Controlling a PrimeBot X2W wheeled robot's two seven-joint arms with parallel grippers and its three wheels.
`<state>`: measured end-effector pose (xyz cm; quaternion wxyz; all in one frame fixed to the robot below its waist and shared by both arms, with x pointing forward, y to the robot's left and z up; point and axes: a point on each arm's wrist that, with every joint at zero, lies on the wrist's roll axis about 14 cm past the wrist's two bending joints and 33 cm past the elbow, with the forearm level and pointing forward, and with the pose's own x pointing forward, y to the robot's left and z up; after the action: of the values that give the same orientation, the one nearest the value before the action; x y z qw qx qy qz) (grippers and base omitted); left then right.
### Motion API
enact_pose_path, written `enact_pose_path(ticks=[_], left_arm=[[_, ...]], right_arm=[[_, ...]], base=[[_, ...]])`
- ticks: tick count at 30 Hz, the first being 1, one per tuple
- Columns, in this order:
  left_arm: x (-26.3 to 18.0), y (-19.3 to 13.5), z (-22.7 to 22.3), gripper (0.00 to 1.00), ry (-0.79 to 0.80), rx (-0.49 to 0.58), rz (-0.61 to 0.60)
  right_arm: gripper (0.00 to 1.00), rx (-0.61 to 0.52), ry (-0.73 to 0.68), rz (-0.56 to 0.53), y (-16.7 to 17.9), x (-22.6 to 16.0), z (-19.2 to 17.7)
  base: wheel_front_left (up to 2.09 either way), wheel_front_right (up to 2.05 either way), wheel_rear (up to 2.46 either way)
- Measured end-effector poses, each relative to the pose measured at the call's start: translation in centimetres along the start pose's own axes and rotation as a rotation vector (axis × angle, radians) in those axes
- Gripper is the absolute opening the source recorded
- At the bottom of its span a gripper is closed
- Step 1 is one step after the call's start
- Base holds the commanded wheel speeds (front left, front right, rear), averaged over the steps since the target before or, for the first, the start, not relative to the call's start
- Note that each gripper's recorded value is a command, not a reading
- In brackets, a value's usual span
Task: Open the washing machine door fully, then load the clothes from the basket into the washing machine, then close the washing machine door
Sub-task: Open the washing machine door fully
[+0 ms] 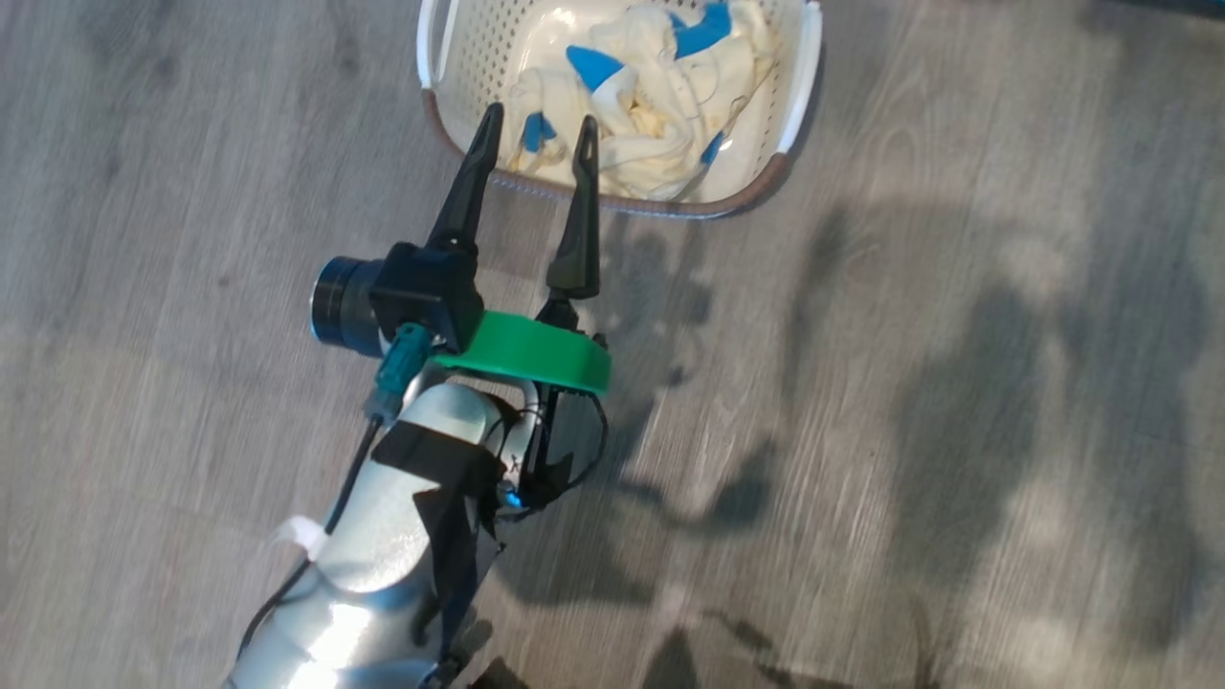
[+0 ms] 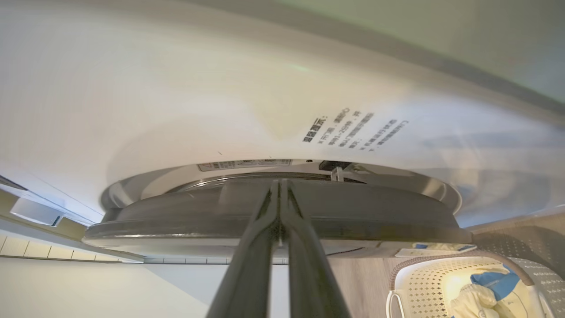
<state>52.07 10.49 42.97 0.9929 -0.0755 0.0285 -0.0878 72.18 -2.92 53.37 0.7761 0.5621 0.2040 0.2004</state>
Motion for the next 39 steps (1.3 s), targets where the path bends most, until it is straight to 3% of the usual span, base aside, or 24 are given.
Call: enact_pose_path(ticks=[16,39], left_arm=[[0.0,0.8,-1.4,1.00,0.034,-0.001,0.022],[0.6,0.4,-1.2,1.00,0.024,-0.009,0.017]], right_arm=[[0.00,-0.042,0.089,-0.040,-1.2,3.3,-2.2],[0.00,-0.097,0.194,-0.049,-1.5,2.6,-3.1]], base=[[0.00,0.00,0.00],[0.00,0.00,0.00]])
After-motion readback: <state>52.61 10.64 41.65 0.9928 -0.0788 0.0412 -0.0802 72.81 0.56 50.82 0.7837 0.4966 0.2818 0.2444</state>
